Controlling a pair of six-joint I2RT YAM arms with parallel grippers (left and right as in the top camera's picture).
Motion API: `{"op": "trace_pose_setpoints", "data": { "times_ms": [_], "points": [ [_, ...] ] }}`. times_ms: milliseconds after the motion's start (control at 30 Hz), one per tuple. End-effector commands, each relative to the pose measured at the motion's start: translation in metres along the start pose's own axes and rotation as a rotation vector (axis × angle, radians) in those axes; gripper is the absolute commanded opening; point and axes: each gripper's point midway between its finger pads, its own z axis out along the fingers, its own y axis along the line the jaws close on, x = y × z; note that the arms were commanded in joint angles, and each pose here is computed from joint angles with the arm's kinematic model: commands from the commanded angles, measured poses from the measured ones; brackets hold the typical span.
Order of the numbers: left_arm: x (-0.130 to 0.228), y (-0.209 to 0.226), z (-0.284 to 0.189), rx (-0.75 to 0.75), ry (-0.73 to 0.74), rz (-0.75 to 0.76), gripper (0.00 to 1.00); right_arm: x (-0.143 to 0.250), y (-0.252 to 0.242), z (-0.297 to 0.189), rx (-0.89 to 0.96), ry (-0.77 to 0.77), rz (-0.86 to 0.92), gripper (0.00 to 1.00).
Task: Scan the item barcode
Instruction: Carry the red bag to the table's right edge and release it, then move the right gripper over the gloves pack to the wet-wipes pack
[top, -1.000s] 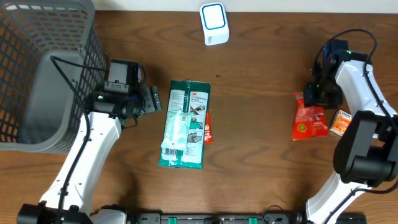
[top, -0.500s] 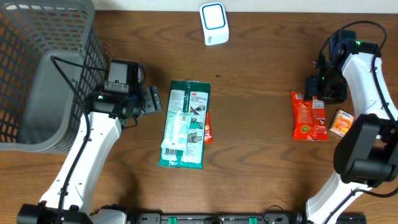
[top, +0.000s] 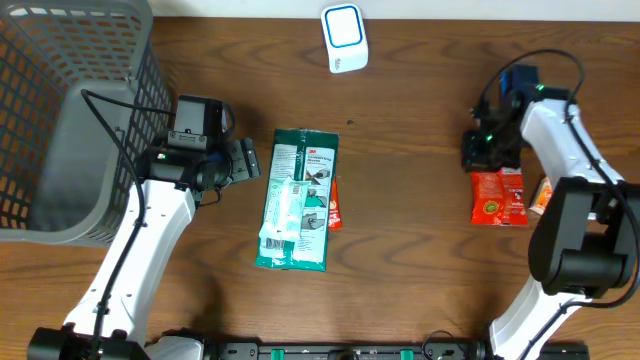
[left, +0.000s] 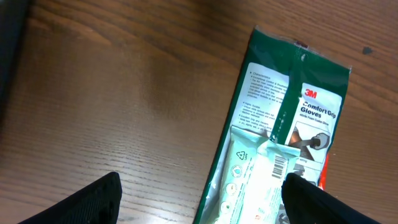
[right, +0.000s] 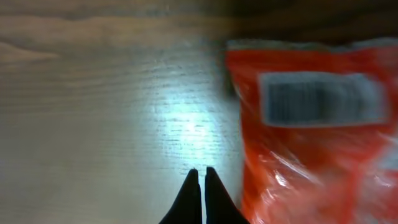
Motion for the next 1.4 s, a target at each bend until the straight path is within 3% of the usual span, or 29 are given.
{"op": "trace_pose_setpoints", "data": {
  "times_ms": [0, 233, 500, 700, 900, 933, 1000, 1167, 1233, 1367],
  "points": [
    [-0.005, 0.001, -0.001, -0.009, -0.008, 0.014, 0.83, 0.011, -0.010, 0.019, 0.060, 0.002, -0.001, 0.01],
    [-0.005, 0.001, -0.001, -0.009, -0.008, 0.014, 0.83, 0.018, -0.062, 0.017, 0.259, 0.006, 0.090, 0.01],
    [-0.005, 0.001, -0.001, -0.009, -0.008, 0.014, 0.83, 0.023, -0.079, 0.013, 0.271, 0.022, 0.136, 0.02],
    [-0.005, 0.001, -0.001, -0.009, -0.008, 0.014, 0.83, 0.014, -0.057, -0.006, 0.191, 0.026, 0.120, 0.07],
    [-0.005, 0.001, -0.001, -0.009, -0.008, 0.014, 0.83, 0.001, 0.023, -0.040, -0.150, 0.033, 0.080, 0.37],
    [-0.005, 0.001, -0.001, -0.009, -0.008, 0.014, 0.83, -0.002, 0.041, -0.045, -0.237, 0.026, 0.070, 0.48],
    [-0.005, 0.001, -0.001, -0.009, -0.008, 0.014, 0.83, -0.004, 0.073, -0.053, -0.399, 0.020, 0.051, 0.99],
    [-0.005, 0.001, -0.001, -0.009, -0.008, 0.014, 0.83, -0.003, 0.138, -0.069, -0.678, 0.021, -0.029, 0.96],
    [-0.005, 0.001, -0.001, -0.009, -0.008, 0.014, 0.83, 0.002, 0.157, -0.066, -0.680, 0.038, -0.056, 0.86],
    [-0.005, 0.001, -0.001, -0.009, -0.008, 0.014, 0.83, 0.013, 0.192, -0.053, -0.618, 0.066, -0.107, 0.82]
  ]
}}
